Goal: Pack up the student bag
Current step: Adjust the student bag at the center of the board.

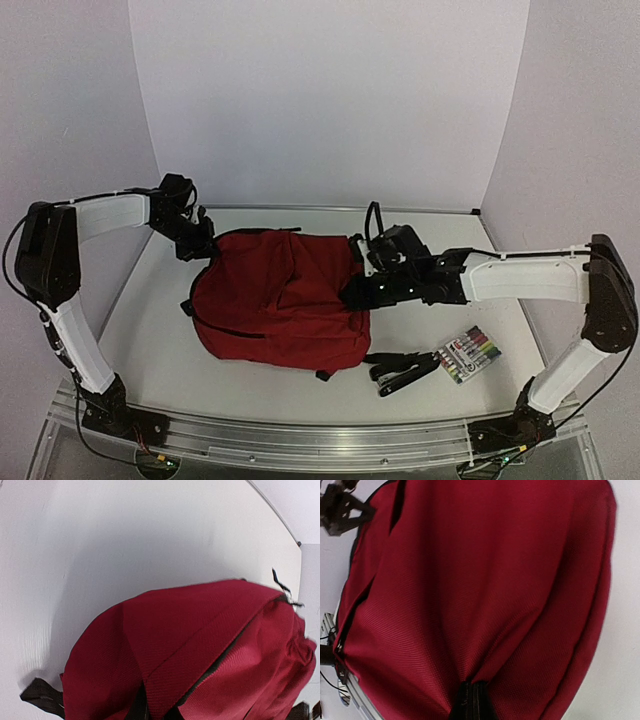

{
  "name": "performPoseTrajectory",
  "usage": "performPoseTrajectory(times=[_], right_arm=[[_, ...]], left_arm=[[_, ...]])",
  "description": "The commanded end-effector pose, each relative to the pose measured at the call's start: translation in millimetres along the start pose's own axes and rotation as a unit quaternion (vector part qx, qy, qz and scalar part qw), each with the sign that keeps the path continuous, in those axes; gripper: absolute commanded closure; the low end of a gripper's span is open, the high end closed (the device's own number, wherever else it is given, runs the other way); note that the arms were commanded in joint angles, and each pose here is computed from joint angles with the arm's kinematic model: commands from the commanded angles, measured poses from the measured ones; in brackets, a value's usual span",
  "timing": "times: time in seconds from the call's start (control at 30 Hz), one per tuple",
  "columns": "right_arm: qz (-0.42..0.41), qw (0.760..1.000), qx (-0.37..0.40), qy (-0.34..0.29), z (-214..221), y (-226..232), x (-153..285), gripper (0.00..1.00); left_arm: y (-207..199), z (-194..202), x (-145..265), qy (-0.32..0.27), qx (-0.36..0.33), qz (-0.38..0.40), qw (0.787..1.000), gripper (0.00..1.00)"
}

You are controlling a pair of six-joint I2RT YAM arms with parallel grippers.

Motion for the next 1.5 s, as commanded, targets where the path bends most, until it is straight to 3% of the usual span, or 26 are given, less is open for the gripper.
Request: performPoseTrajectory(times=[0.0,0.17,0.27,0.4,0.53,0.73,0.97,1.13,1.23,1.33,1.47], right_arm=[[-0.123,0.992,-0.014,0.009,26,84,4,1.0],[-0.198,0.98,-0.016,-0.012,34,159,7,1.0],[-0.196,0.98,-0.021,-0.037,23,169,16,0.96],[-0.147,0.986,-0.004,-0.074,4,161,40,0.7],[-0.055,0.995,0.03,-0.082,-11,137,58,0.46],[-0.009,0.996,0.033,-0.08,-31,90,59,0.28],[0.008,0.998,0.042,-0.055,-43,54,29,0.2],[-0.007,0.998,0.053,-0.024,-38,52,4,0.21],[-0.019,0.998,0.052,-0.002,-28,52,-7,0.28],[-0.028,0.999,0.044,0.017,-14,49,-11,0.5],[-0.058,0.998,0.02,0.031,4,50,-10,0.86]], left_arm=[[-29,-45,-10,-0.04,-0.065,0.021,0.997,0.94],[-43,-57,-22,-0.017,-0.083,0.039,0.996,0.85],[-48,-57,-8,-0.028,-0.094,0.037,0.995,0.69],[-47,-48,25,-0.057,-0.1,0.016,0.993,0.36],[-34,-24,59,-0.074,-0.074,-0.005,0.994,0.16],[5,27,90,-0.073,0.008,-0.01,0.997,0.05],[50,77,104,-0.077,0.102,-0.004,0.992,0.0],[67,97,90,-0.045,0.131,0.014,0.99,0.0],[74,101,80,-0.03,0.136,0.01,0.99,0.0],[77,101,68,-0.02,0.135,0.014,0.991,0.05],[74,94,49,-0.003,0.129,0.023,0.991,0.19]])
Point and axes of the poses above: each gripper's point midway between its finger pads, its own x axis back along the fingers, its own y axis along the line the jaws close on, z = x × y, the point moved 7 cm from there along x, back along the fingers, and after that the axes turned 13 degrees about x, right-handed, at the moved point
